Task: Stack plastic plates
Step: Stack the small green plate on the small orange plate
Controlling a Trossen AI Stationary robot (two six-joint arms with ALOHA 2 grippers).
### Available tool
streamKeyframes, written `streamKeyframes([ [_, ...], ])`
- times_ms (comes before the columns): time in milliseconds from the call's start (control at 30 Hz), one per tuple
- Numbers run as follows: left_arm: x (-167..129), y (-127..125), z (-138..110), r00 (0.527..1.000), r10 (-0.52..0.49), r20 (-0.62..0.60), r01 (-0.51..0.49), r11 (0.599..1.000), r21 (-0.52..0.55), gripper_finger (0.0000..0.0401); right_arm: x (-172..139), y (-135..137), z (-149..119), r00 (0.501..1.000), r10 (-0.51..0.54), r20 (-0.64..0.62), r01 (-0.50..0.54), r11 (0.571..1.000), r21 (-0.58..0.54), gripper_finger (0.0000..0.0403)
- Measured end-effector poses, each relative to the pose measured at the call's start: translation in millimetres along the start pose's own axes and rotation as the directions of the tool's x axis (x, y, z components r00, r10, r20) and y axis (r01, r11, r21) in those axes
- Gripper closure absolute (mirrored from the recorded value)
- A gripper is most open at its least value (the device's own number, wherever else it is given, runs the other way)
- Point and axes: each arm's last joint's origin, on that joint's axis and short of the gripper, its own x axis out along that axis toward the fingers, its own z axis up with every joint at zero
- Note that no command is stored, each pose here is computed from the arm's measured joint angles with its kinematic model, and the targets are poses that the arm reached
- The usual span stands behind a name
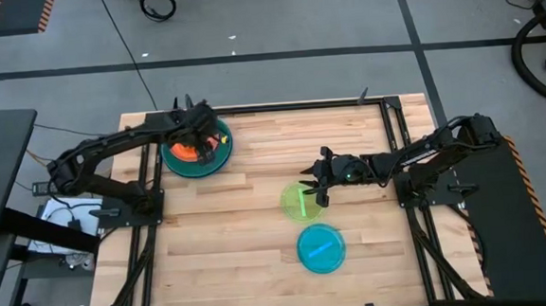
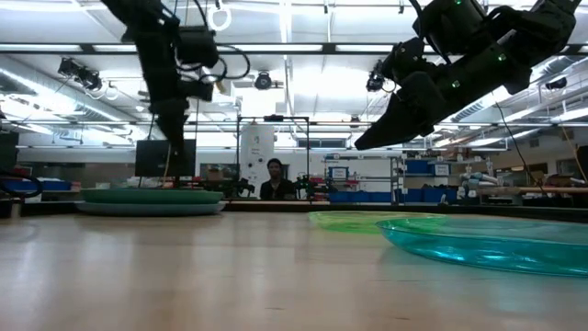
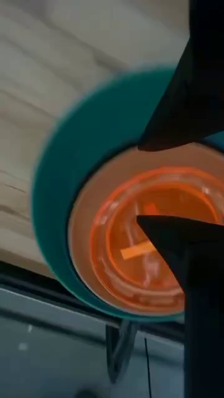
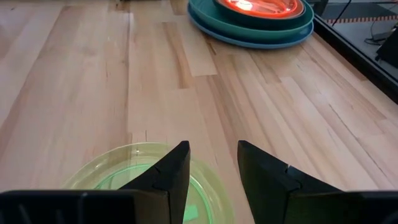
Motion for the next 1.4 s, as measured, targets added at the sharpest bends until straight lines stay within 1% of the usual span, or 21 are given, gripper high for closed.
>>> streamKeyframes([
  [100,-8,0,7,0.994,-0.096,0.047,0.099,0.993,-0.065,0.0214,0,0,-1,1.000,-0.001,-0.007,0.001,1.000,-0.002,0.0258],
  [167,-9,-7,10,0.985,-0.157,0.077,0.162,0.984,-0.068,0.0214,0,0,-1,1.000,-0.003,-0.014,0.003,1.000,-0.007,0.0258],
  [233,-13,-20,16,0.970,-0.210,0.120,0.212,0.977,-0.004,0.0214,0,-1,-3,1.000,-0.007,-0.029,0.007,1.000,-0.015,0.0258],
  [333,-18,-49,25,0.949,-0.262,0.173,0.238,0.960,0.149,0.0214,0,-1,-4,0.999,-0.008,-0.041,0.007,1.000,-0.026,0.0258],
  [433,-22,-77,37,0.923,-0.289,0.253,0.211,0.932,0.294,0.0214,0,-1,-5,0.998,-0.009,-0.055,0.008,1.000,-0.029,0.0258],
  [533,-19,-105,48,0.905,-0.291,0.311,0.145,0.897,0.417,0.0214,-1,-1,-11,0.994,-0.013,-0.112,0.011,1.000,-0.016,0.0258],
  [600,-15,-121,53,0.892,-0.303,0.336,0.117,0.872,0.475,0.0214,-1,-4,-14,0.982,-0.026,-0.185,0.028,1.000,0.009,0.0258],
  [700,-3,-139,57,0.886,-0.324,0.332,0.095,0.828,0.553,0.0214,-1,-10,-14,0.954,-0.055,-0.295,0.074,0.996,0.054,0.0258],
  [767,6,-149,59,0.889,-0.329,0.319,0.075,0.790,0.608,0.0214,-2,-13,-15,0.930,-0.071,-0.359,0.101,0.993,0.064,0.0258],
  [833,14,-160,61,0.885,-0.339,0.319,0.047,0.746,0.664,0.0214,-3,-15,-17,0.914,-0.077,-0.398,0.117,0.990,0.078,0.0258],
  [900,21,-170,61,0.882,-0.350,0.317,0.016,0.692,0.722,0.0214,-4,-15,-19,0.903,-0.078,-0.422,0.128,0.987,0.092,0.0258],
  [1000,29,-183,63,0.871,-0.367,0.326,-0.042,0.605,0.795,0.0214,-8,-16,-24,0.874,-0.080,-0.480,0.154,0.981,0.115,0.0258],
  [1133,35,-196,67,0.844,-0.386,0.371,-0.135,0.517,0.845,0.0215,-18,-15,-25,0.851,-0.079,-0.519,0.178,0.973,0.144,0.0258],
  [1200,38,-201,70,0.828,-0.396,0.396,-0.179,0.481,0.858,0.0219,-23,-15,-23,0.851,-0.079,-0.518,0.191,0.968,0.165,0.0258],
  [1333,48,-209,67,0.808,-0.479,0.344,-0.164,0.378,0.911,0.0230,-29,-9,-24,0.856,-0.056,-0.513,0.193,0.957,0.217,0.0258],
  [1367,51,-211,66,0.802,-0.496,0.334,-0.159,0.360,0.919,0.0232,-29,-7,-27,0.852,-0.051,-0.521,0.191,0.957,0.219,0.0258],
  [1400,53,-213,68,0.790,-0.508,0.342,-0.170,0.355,0.919,0.0233,-29,-5,-31,0.850,-0.047,-0.524,0.191,0.956,0.223,0.0258],
])
